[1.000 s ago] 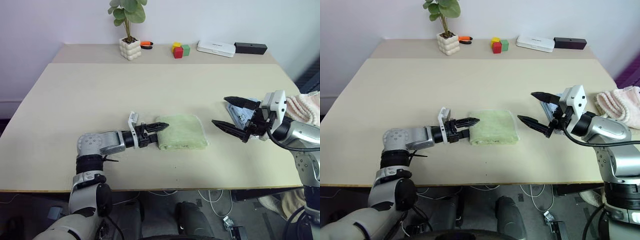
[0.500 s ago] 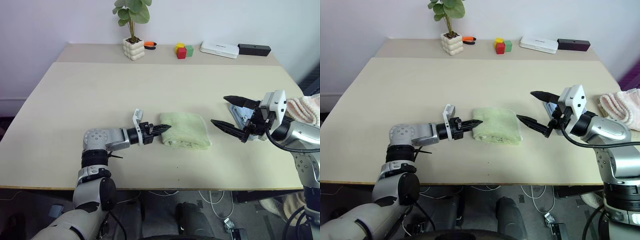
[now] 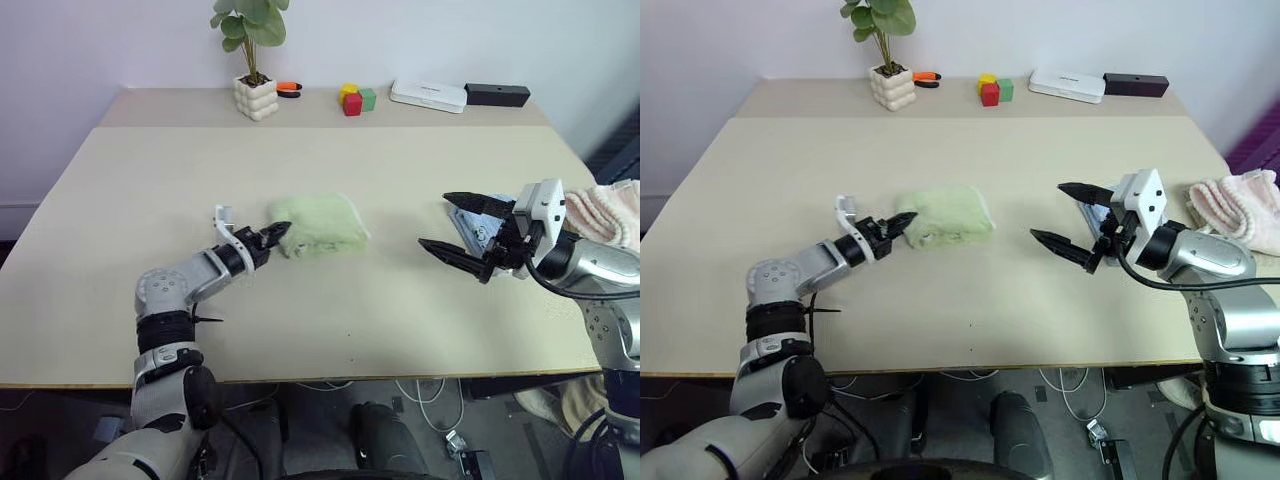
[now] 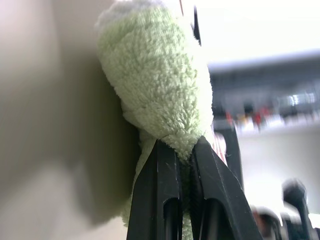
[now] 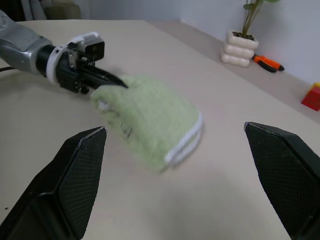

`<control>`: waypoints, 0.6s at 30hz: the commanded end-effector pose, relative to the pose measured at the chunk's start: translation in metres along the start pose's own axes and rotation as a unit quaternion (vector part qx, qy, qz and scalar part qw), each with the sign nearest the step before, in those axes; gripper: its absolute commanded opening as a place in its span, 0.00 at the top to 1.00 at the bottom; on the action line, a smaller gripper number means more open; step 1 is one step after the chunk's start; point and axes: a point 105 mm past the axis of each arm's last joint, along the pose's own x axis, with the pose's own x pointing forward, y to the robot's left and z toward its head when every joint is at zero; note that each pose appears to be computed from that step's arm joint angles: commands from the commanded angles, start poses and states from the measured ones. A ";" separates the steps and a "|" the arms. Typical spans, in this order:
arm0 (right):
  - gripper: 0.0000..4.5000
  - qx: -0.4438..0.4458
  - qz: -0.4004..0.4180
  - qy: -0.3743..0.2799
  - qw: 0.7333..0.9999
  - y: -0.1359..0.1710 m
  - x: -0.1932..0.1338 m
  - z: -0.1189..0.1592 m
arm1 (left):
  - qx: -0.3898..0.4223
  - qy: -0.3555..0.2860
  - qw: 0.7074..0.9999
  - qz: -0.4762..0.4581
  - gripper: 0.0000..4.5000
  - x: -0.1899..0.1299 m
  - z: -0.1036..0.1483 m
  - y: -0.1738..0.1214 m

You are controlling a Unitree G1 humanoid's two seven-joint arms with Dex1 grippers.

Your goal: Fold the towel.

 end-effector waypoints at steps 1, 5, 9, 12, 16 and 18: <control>0.00 -0.019 0.004 -0.018 1.000 -0.003 0.004 0.009 | 0.024 -0.132 0.991 0.020 0.98 -0.029 0.052 0.005; 0.00 -0.018 0.015 -0.022 0.999 -0.002 0.007 0.010 | 0.046 -0.246 0.967 0.046 0.98 -0.070 0.090 0.013; 0.00 -0.007 0.036 -0.021 0.999 0.003 0.006 0.009 | 0.029 -0.328 0.942 0.065 0.98 -0.108 0.110 0.022; 0.00 -0.009 0.052 -0.008 0.999 0.007 0.003 0.004 | 0.028 -0.378 0.921 0.087 0.98 -0.132 0.117 0.029; 0.00 -0.018 0.058 0.002 0.998 0.002 0.000 0.002 | 0.047 -0.404 0.908 0.105 0.98 -0.151 0.121 0.033; 0.00 -0.020 0.060 0.004 0.998 0.000 0.001 0.001 | 0.053 -0.421 0.900 0.105 0.98 -0.158 0.123 0.033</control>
